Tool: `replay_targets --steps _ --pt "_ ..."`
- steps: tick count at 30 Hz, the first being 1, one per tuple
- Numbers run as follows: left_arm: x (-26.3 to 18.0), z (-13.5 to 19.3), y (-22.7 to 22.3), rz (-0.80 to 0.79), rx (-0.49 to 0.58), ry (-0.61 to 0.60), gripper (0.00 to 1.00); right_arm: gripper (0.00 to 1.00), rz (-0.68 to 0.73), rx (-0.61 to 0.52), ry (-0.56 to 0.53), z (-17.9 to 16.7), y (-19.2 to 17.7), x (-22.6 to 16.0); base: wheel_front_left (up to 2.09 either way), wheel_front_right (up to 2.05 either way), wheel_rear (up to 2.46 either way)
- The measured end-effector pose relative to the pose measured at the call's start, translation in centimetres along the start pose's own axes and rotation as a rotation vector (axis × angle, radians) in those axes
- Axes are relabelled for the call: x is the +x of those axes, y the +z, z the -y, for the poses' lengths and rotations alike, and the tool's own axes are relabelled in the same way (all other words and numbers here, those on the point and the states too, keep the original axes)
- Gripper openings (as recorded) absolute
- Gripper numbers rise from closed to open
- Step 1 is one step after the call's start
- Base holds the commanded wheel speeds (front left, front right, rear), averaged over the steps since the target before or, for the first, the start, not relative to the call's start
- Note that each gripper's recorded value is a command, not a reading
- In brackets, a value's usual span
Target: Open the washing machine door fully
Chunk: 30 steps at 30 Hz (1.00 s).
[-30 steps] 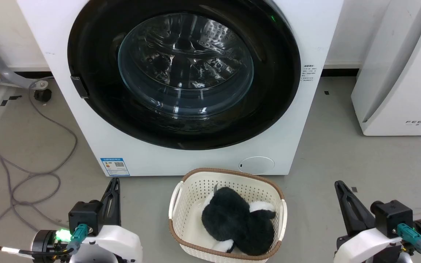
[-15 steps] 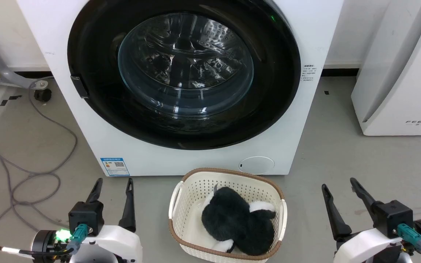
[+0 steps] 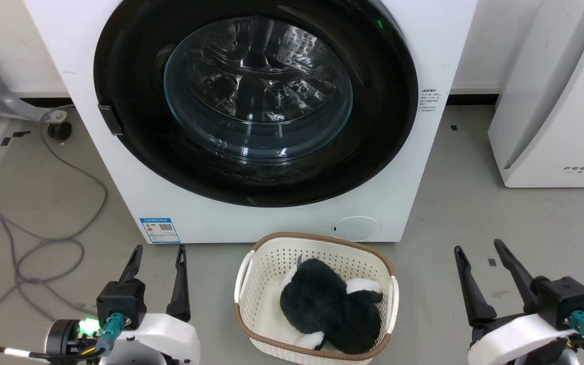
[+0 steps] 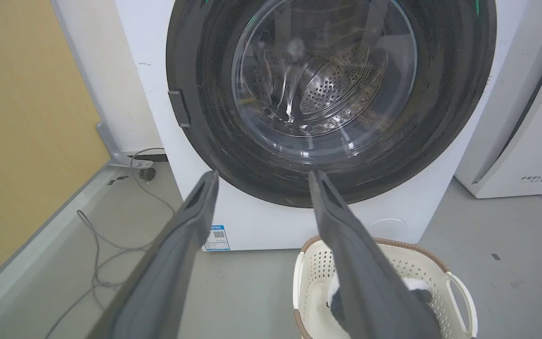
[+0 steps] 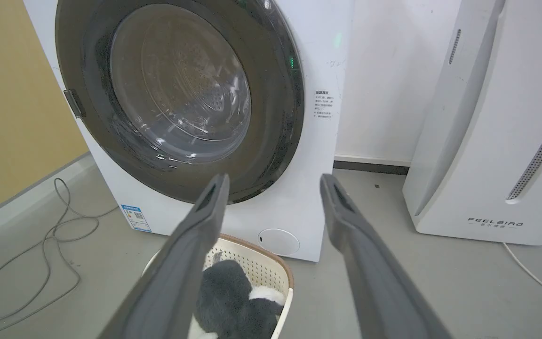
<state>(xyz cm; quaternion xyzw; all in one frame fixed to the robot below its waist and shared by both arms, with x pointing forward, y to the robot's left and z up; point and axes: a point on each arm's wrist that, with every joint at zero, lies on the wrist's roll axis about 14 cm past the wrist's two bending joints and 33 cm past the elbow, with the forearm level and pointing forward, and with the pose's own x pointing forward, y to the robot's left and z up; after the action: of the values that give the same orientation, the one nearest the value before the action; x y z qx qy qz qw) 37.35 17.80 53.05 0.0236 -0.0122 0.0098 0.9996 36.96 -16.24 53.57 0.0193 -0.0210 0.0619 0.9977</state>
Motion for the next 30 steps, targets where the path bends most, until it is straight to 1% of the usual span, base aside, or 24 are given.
replay_targets --steps 6,7,8,9,14,18,20,25,30 --pt "0.0 -0.1 0.2 0.013 0.000 0.007 1.00 1.00 0.024 0.025 -0.003 0.1 0.5 0.0 0.00 0.00 0.00" --pt "0.0 -0.1 0.2 0.016 0.000 0.008 1.00 0.98 0.030 0.033 -0.003 0.1 0.6 0.1 0.00 0.00 0.00" --pt "0.0 0.0 0.2 0.017 0.000 0.007 1.00 0.36 0.034 0.040 -0.003 0.1 0.7 0.1 0.00 0.00 0.00" --pt "0.0 -0.1 0.2 0.017 0.000 0.008 1.00 0.00 0.036 0.047 -0.003 0.1 0.7 0.1 0.00 0.00 0.00" --pt "0.0 -0.2 0.4 0.027 -0.003 0.018 1.00 0.00 0.054 0.102 -0.004 0.1 1.0 0.1 0.00 0.00 0.00" --pt "0.0 -0.2 0.5 0.034 -0.003 0.025 1.00 0.00 0.072 0.176 -0.008 0.2 1.2 0.1 0.00 0.00 0.00" --pt "0.0 -0.3 0.5 0.040 -0.005 0.026 1.00 0.00 0.080 0.233 -0.013 0.4 1.2 0.1 0.00 0.00 0.00" --pt "0.0 -0.4 0.6 0.049 -0.005 0.034 1.00 0.00 0.086 0.420 -0.028 0.7 0.7 0.1 0.00 0.00 0.00" --pt "0.0 -0.5 0.6 0.054 -0.004 0.042 1.00 0.00 0.107 0.574 -0.045 1.1 0.7 0.3 0.00 0.00 0.00"
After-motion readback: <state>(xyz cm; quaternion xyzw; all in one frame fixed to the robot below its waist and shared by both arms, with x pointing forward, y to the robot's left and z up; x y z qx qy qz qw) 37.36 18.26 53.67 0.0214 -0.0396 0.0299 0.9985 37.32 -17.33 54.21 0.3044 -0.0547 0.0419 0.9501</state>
